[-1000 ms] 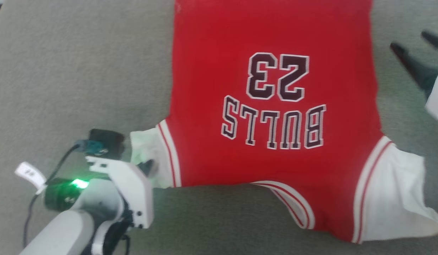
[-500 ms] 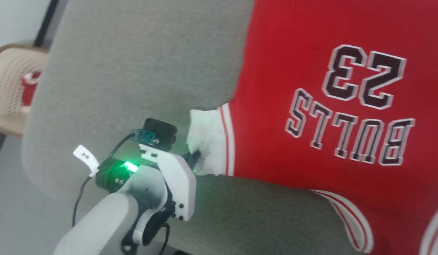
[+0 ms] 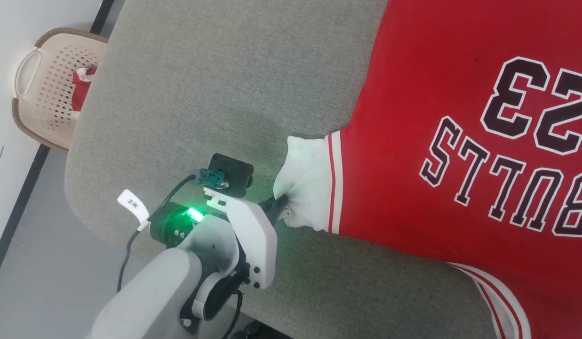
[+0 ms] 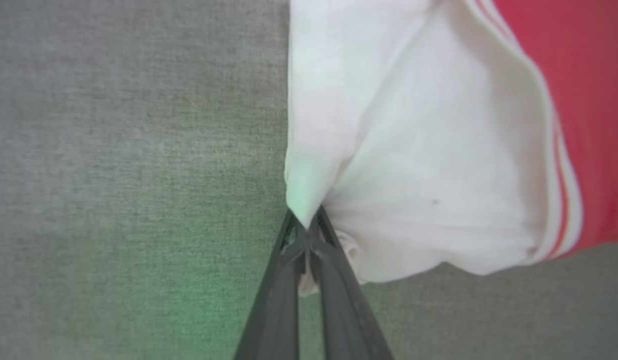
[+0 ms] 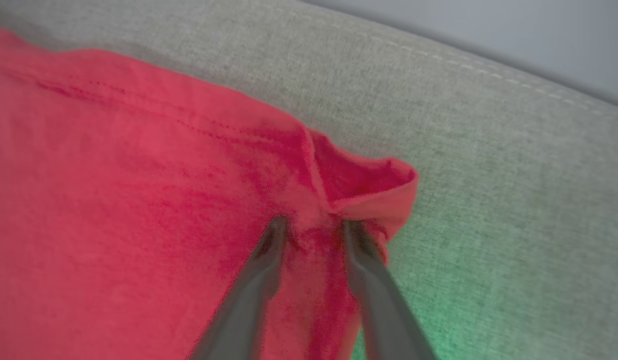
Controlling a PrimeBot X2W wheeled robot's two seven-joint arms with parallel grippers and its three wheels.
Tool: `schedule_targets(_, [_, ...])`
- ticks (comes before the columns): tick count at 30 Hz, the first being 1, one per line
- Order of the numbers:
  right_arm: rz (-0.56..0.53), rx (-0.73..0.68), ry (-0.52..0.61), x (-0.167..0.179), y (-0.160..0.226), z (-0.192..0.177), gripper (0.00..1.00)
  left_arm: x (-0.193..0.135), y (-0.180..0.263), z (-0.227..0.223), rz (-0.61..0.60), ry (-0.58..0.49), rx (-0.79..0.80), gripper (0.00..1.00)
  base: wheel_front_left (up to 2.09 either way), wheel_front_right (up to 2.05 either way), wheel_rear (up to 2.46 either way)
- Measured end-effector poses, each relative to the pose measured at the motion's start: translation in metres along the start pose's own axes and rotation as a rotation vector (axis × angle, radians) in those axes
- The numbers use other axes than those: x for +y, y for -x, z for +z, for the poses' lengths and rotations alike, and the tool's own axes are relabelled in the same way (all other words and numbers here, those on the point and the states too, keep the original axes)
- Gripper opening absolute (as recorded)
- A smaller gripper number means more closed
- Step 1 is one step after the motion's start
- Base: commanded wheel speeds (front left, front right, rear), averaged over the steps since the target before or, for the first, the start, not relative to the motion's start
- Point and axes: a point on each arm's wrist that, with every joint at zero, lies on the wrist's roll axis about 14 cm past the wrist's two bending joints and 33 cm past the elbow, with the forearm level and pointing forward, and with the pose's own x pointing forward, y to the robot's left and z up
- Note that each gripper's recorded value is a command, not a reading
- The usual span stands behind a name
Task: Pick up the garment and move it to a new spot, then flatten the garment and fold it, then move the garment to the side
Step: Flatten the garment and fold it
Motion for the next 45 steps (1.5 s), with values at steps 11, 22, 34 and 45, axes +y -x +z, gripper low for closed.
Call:
schedule_targets(11, [-0.029, 0.000, 0.027, -0.008, 0.027, -0.005, 0.00, 0.004, -0.010, 0.020, -0.015, -0.022, -0.046, 0.00, 0.00, 0.00, 0.00])
schedule_targets(22, [0.025, 0.009, 0.140, -0.008, 0.095, -0.063, 0.00, 0.000, -0.018, 0.061, -0.036, -0.099, -0.119, 0.00, 0.00, 0.00, 0.00])
schedule_targets(34, [0.101, 0.019, 0.090, -0.018, 0.155, -0.175, 0.00, -0.039, -0.030, 0.085, -0.130, -0.176, -0.153, 0.00, 0.00, 0.00, 0.00])
schedule_targets(45, [0.101, -0.052, -0.111, -0.015, 0.140, -0.238, 0.00, -0.055, -0.045, 0.088, -0.168, -0.194, -0.138, 0.00, 0.00, 0.00, 0.00])
